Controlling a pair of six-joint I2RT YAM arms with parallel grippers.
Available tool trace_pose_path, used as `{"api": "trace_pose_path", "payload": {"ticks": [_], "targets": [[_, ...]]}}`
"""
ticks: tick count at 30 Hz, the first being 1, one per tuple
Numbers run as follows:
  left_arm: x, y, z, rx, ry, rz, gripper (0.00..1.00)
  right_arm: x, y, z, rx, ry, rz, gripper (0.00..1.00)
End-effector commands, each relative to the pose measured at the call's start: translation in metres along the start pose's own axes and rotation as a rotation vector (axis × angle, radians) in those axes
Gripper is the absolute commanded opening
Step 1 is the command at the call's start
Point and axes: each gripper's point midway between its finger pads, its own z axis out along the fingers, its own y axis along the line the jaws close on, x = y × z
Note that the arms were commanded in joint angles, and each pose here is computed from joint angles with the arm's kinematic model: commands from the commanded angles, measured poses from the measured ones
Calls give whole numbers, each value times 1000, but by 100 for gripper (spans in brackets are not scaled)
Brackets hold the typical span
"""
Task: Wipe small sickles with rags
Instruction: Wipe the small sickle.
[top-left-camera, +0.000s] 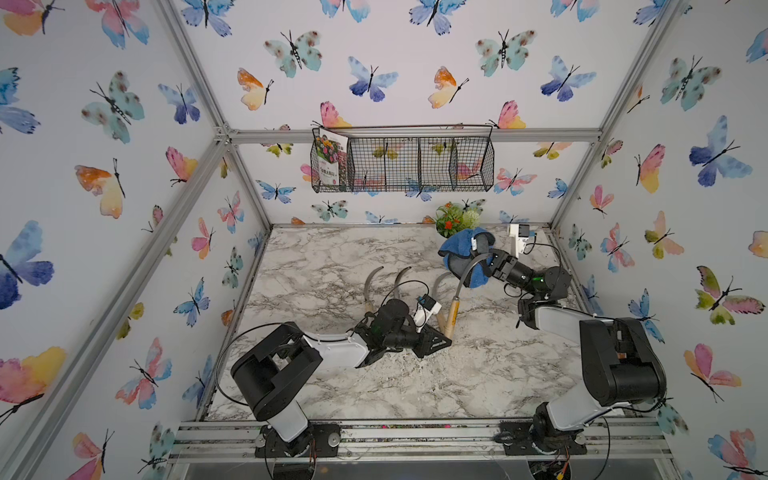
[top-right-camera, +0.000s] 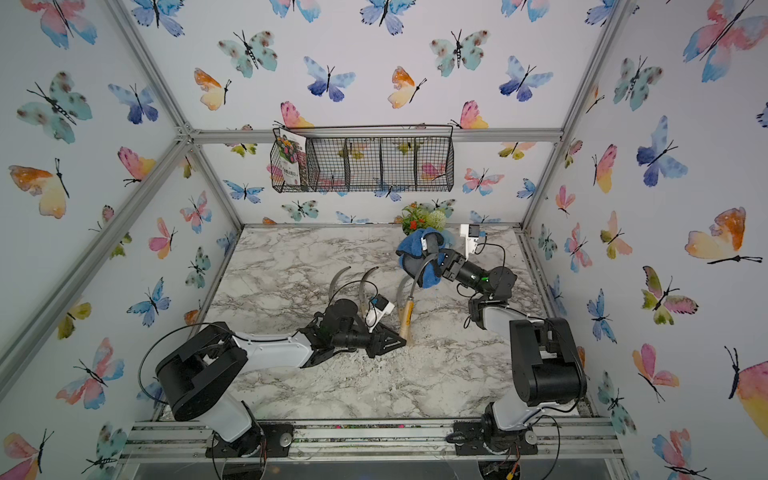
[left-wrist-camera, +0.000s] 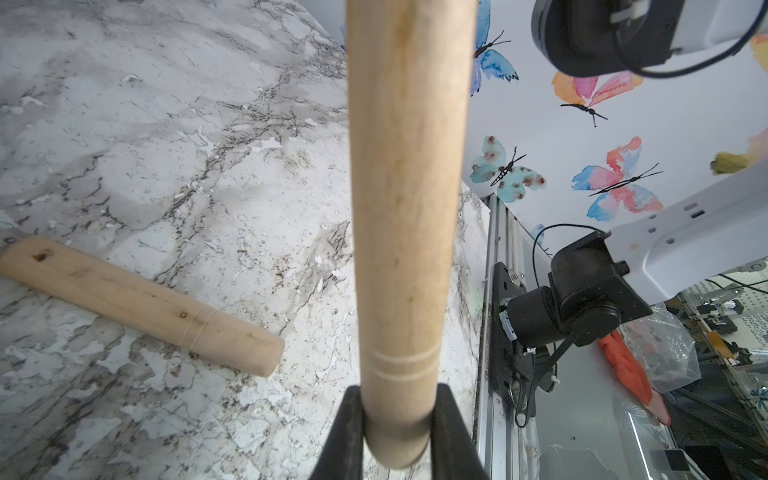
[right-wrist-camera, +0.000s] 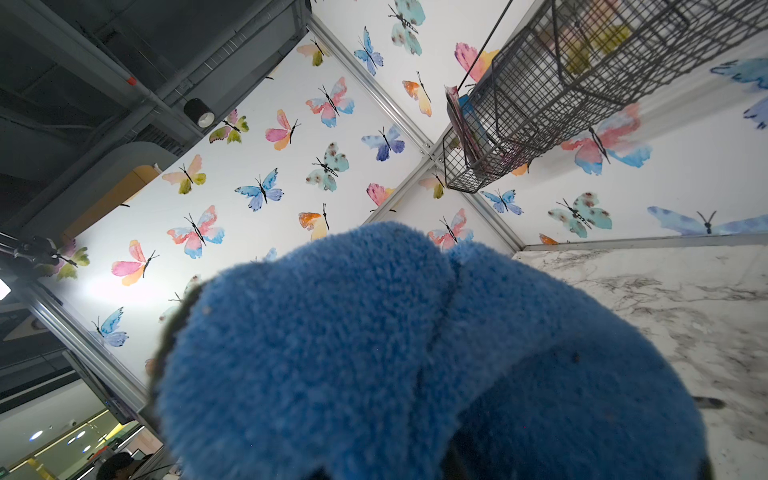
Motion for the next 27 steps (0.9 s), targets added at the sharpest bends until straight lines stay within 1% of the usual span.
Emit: {"api": "trace_pose_path", "payload": {"ticks": [1,5,9,13,17,21,24,27], "targets": [[-7,-4,1,16,-11,25,0,-12,11,0,-9,-17,-15,2],[-8,-4,0,10,-18,29,0,5,-3,-6,27,-3,17,2],[-9,-3,-1,3,-23,31,0,42,-20,-10,51,23,68,2],[-9,-3,-2,-4,-26,32,0,78,-28,-14,42,38,127,2],[-10,-2,-3,-12,-31,34,0,93,-25,-19,7,37,156,2],[-9,-2,-2,-9,-27,31,0,87,-17,-15,-21,43,147,2],[-8,-1,-1,-9,-23,28,0,69,-8,-9,-30,33,115,2],[-8,-1,-1,-11,-23,31,0,41,-1,-2,-14,16,67,2]]}}
